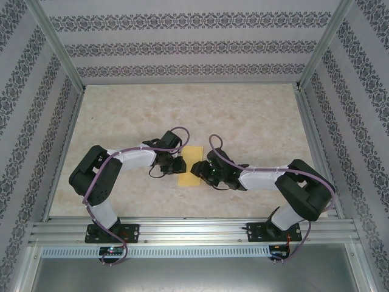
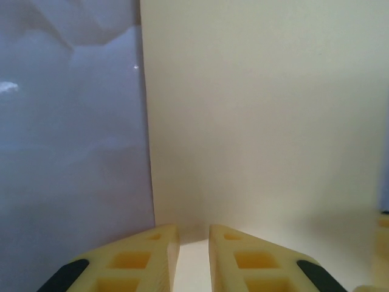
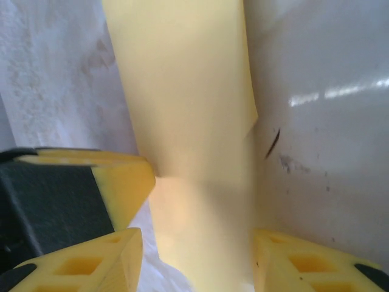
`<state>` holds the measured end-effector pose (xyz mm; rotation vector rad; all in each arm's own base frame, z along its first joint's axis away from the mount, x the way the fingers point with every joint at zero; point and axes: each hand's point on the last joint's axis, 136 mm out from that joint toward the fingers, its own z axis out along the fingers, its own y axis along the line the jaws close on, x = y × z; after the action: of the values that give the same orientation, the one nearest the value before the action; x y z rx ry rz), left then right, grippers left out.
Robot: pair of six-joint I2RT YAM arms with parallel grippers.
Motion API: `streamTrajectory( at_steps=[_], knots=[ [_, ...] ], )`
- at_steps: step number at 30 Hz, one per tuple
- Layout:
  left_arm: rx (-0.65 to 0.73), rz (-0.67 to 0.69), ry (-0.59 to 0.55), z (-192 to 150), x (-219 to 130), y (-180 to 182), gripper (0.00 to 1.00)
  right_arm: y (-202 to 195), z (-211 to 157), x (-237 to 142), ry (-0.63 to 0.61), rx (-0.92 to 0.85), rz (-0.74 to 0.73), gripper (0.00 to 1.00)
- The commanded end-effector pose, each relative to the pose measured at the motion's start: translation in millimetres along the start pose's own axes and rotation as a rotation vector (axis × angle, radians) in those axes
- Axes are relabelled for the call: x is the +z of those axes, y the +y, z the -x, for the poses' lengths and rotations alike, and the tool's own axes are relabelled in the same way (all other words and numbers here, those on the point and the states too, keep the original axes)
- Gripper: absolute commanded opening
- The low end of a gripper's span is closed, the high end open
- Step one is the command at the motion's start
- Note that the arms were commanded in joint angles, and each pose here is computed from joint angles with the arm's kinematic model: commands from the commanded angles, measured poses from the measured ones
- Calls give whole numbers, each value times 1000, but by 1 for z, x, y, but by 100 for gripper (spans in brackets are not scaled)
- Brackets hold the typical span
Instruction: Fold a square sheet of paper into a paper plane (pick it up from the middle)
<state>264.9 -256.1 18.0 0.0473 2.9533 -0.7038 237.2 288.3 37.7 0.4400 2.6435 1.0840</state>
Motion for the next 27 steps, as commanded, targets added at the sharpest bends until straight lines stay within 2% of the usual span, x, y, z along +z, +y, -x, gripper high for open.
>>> streamTrajectory(
  at_steps=[1,5,10,12,17,20,24,27],
  knots=[
    [8,51,18,-6,9,17,23,13,17,-4,-49,-30,55,50],
    [8,50,19,-7,9,17,23,24,22,-2,-18,-51,122,46],
    [19,29,-2,-3,3,11,23,25,23,8,22,-50,116,39],
    [27,16,-16,-1,-1,7,24,22,22,15,44,-41,105,29],
    [71,-20,-60,3,-17,-3,27,14,24,25,55,5,80,16],
    [124,-53,-94,2,-32,-11,33,15,25,27,60,21,78,12],
    [251,-104,-144,-13,-53,-23,47,20,25,27,72,34,82,11],
    [374,-57,-173,-32,-60,-23,54,20,25,26,78,47,74,11]
  ],
)
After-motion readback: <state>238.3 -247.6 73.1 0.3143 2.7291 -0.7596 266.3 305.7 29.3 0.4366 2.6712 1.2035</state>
